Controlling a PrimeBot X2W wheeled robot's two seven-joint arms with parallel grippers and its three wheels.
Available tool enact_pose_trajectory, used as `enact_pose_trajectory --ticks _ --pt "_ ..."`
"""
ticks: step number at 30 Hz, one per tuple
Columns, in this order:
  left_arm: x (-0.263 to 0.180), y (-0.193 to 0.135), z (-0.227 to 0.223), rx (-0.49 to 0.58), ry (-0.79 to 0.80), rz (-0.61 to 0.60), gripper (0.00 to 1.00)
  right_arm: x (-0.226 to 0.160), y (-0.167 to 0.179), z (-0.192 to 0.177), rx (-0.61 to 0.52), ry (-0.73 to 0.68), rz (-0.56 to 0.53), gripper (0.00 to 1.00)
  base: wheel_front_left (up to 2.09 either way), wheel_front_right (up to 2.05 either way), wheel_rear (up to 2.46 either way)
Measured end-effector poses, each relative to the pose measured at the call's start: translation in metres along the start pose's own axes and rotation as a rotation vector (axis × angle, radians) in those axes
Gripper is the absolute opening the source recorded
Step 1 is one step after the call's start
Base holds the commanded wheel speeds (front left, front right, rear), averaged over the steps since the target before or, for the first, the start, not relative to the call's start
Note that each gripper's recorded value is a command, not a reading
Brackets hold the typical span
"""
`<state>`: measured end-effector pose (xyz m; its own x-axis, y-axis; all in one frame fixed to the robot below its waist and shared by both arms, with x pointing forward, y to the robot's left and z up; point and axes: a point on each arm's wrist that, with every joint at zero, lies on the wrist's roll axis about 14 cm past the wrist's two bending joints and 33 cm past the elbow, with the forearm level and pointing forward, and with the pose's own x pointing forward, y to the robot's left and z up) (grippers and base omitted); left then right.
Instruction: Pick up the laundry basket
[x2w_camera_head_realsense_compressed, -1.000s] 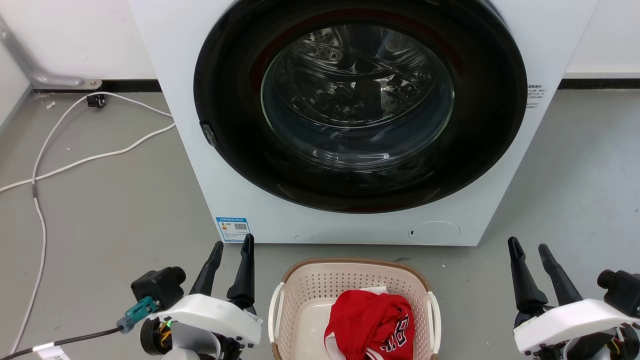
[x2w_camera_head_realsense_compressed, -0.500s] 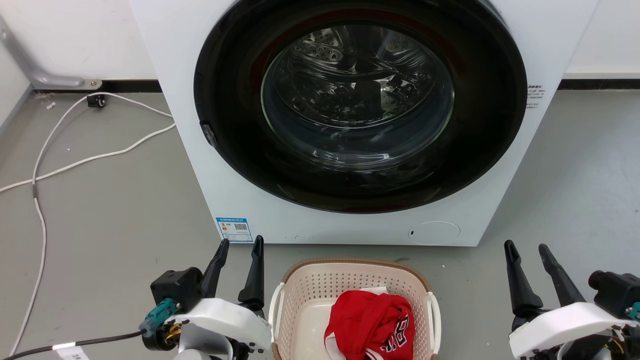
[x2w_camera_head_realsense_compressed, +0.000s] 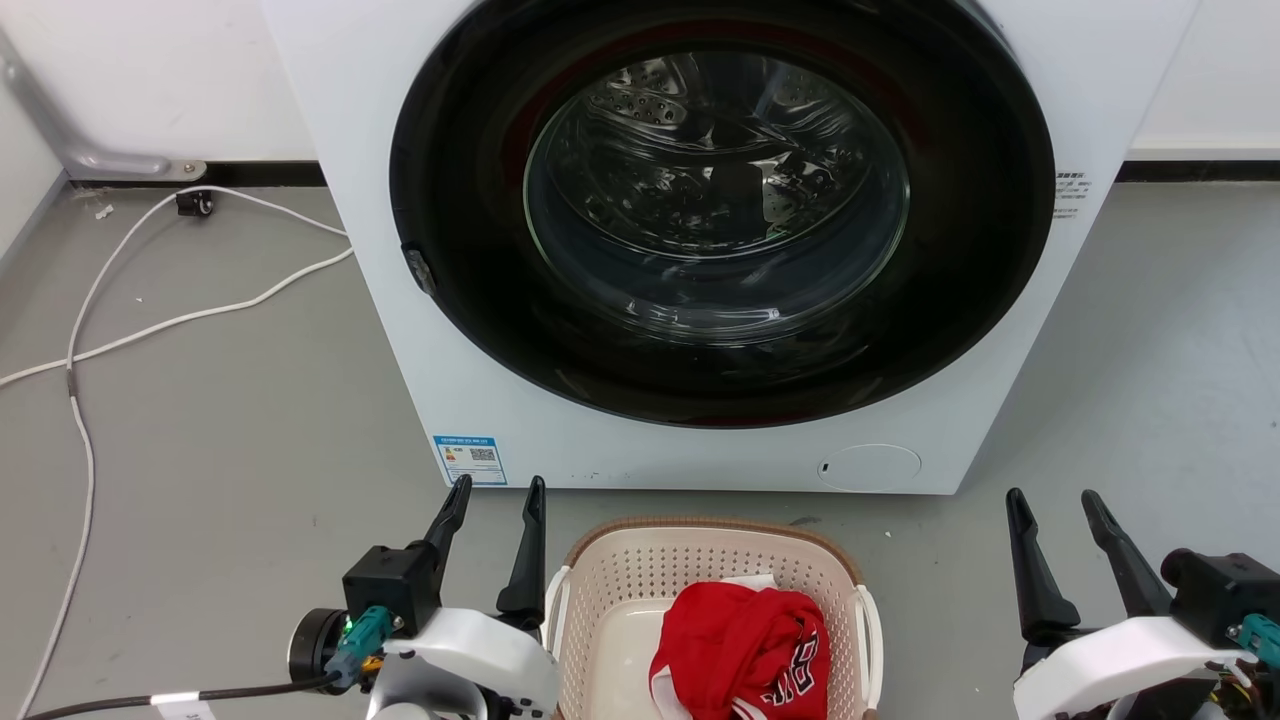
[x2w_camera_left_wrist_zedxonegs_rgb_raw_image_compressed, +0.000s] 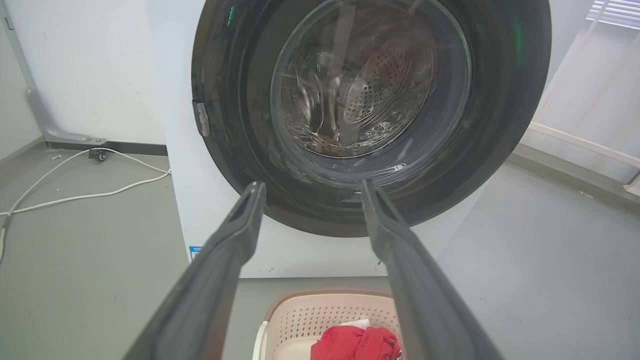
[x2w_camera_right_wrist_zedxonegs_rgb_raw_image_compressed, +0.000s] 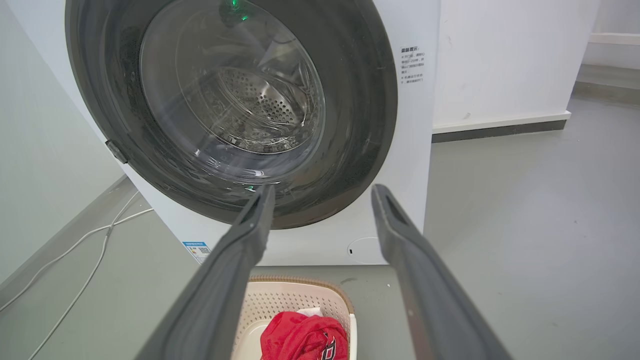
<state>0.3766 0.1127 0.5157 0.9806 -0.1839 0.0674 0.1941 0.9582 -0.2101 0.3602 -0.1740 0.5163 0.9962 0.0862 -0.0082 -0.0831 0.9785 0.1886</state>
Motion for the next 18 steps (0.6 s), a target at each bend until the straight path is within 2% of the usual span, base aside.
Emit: enact_pose_trajectory --ticks 18 --pt "-0.0021 -0.0052 -0.0011 0.134 -0.017 -0.019 1.00 -0.0003 0.0041 0.0012 -0.113 -0.014 0.015 1.00 0.00 0.00 0.00"
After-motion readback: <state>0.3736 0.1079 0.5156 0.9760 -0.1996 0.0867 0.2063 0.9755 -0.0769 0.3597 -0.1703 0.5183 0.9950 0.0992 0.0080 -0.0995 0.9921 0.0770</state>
